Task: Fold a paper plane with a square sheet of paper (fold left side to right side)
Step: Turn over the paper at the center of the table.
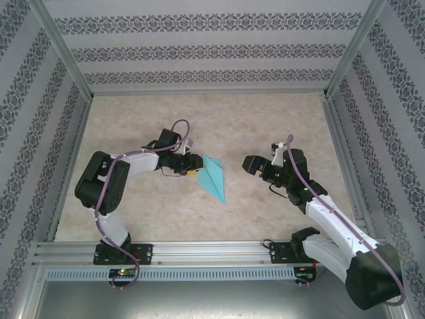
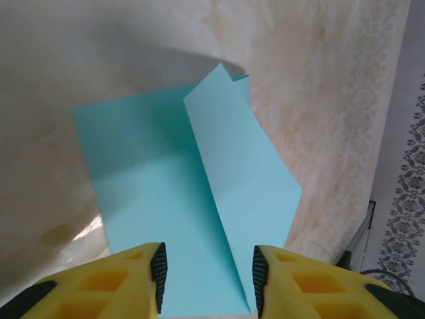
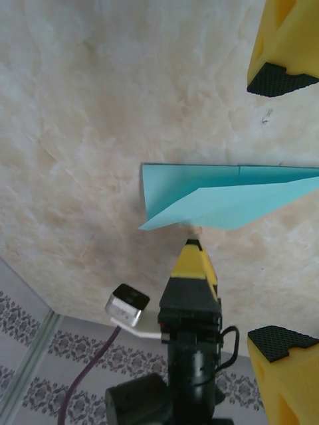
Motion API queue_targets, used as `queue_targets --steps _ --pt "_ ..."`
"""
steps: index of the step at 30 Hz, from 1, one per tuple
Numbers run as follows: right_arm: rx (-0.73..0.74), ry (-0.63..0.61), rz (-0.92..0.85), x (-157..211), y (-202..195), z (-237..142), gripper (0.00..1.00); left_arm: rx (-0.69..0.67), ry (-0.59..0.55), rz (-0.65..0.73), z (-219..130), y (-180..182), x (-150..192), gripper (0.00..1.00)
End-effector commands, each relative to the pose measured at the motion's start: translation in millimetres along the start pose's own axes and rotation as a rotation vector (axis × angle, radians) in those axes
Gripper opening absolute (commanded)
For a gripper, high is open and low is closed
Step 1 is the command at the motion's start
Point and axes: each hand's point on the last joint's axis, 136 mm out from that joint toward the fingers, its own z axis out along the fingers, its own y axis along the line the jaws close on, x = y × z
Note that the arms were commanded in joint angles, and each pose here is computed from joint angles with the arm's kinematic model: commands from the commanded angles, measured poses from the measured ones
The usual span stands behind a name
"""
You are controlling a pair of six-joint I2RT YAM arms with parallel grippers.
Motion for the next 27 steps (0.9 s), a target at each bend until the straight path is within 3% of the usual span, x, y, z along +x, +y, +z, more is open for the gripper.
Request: queue_targets --steps 1,10,13,17,20,27 --pt "-0.065 -0.025 -0.004 -9.8 17.2 -5.5 0.91 0.068 -0.016 0.043 11.3 -21.5 -11.2 0.42" --pt "-0.075 -0.015 -0.015 -13.6 23.0 -11.3 0.92 0.087 0.031 0.047 41.5 -26.5 -13.1 0.41" --pt "-0.09 -0.007 0.002 -13.0 22.4 -10.2 0.95 0.1 0.004 0.072 41.4 -32.2 -19.1 0.32" --pt "-0.125 0.001 0.034 -15.3 20.5 -8.5 0.98 0.13 -0.043 0.115 35.4 -46.0 -29.9 0.09" --pt "-0.178 0.018 0.082 -19.2 21.0 -6.0 0.98 0.149 -0.101 0.147 20.6 -62.2 -40.1 0.0" --pt "-0.3 0.092 0.078 -23.6 44.0 5.7 0.98 0.214 -0.287 0.225 -59.4 -109.6 -74.0 0.0"
